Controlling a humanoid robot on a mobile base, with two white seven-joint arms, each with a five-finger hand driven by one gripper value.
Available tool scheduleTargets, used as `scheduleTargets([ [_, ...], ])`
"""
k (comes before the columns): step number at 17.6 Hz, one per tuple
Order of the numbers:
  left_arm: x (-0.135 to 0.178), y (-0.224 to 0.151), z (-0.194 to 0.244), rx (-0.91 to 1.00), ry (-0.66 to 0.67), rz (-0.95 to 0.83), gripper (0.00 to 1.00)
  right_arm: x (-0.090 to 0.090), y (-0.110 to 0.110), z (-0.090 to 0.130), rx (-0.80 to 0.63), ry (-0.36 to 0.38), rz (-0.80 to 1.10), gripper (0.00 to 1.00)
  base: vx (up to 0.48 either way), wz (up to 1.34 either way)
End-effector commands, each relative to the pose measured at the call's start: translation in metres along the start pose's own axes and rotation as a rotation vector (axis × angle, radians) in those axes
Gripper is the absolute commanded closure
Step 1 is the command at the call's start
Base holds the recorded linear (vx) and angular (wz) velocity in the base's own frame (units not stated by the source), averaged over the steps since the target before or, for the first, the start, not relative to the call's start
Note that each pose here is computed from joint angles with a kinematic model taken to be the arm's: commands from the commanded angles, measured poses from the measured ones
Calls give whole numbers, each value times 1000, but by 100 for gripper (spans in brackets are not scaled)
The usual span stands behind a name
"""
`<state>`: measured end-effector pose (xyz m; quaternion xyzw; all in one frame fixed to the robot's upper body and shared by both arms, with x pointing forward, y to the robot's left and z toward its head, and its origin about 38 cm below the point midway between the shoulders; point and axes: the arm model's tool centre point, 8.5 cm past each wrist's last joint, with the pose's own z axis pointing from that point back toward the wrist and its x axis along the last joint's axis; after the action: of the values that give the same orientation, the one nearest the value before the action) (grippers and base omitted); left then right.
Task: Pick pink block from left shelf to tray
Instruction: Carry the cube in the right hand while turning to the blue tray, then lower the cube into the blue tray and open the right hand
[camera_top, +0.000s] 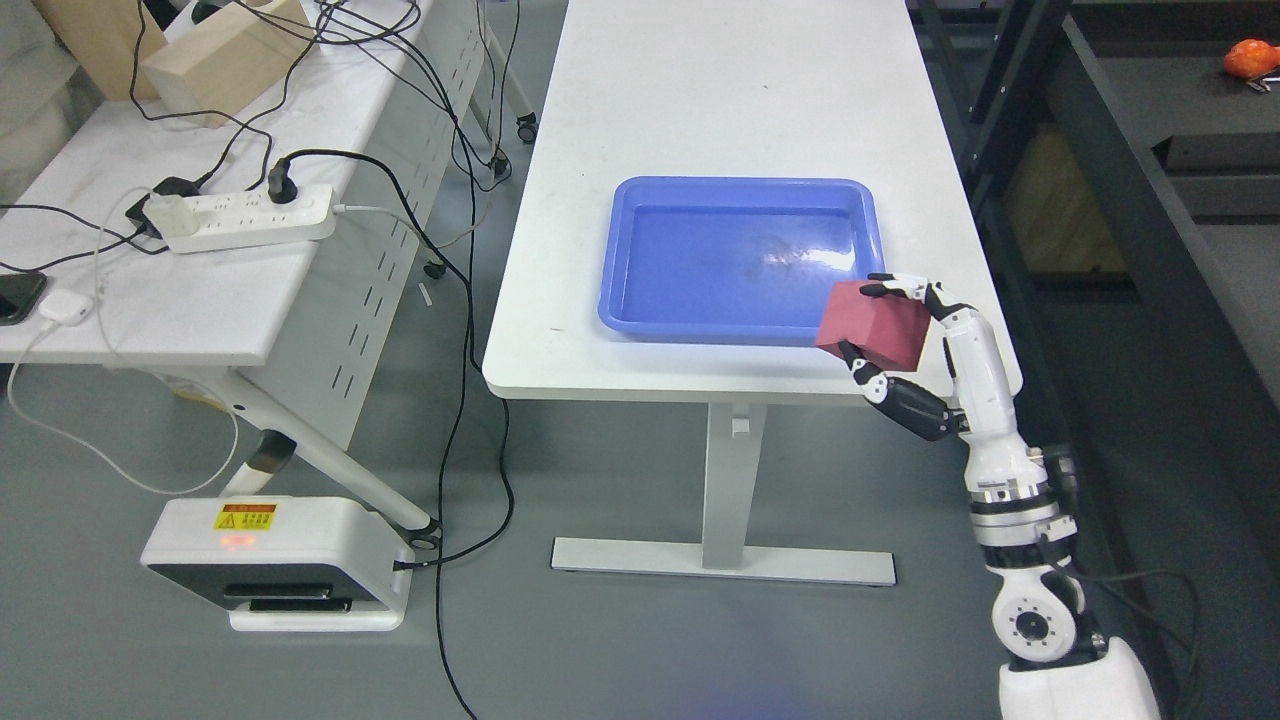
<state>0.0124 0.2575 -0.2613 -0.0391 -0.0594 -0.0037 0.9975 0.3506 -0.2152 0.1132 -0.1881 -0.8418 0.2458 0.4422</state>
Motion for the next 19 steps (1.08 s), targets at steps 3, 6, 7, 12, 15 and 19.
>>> scheduleTargets([
  [3, -7, 10, 2, 15, 4, -2, 0, -8, -10, 5, 43, -4, 71, 95, 232, 0],
  [6, -7, 10, 2, 15, 4, -2, 0, -1, 7, 4, 127, -33, 145, 95, 210, 0],
  [7, -7, 10, 2, 15, 4, -2, 0, 1, 12, 4, 147, -43, 157, 95, 194, 0],
  [12, -7, 10, 2, 15, 4, -2, 0, 10, 32, 4, 235, -85, 206, 95, 162, -3],
  [15, -7, 10, 2, 15, 4, -2, 0, 16, 47, 6, 290, -114, 230, 95, 133, -5],
  [19, -7, 10, 2, 15, 4, -2, 0, 18, 57, 10, 365, -135, 253, 95, 111, 0],
])
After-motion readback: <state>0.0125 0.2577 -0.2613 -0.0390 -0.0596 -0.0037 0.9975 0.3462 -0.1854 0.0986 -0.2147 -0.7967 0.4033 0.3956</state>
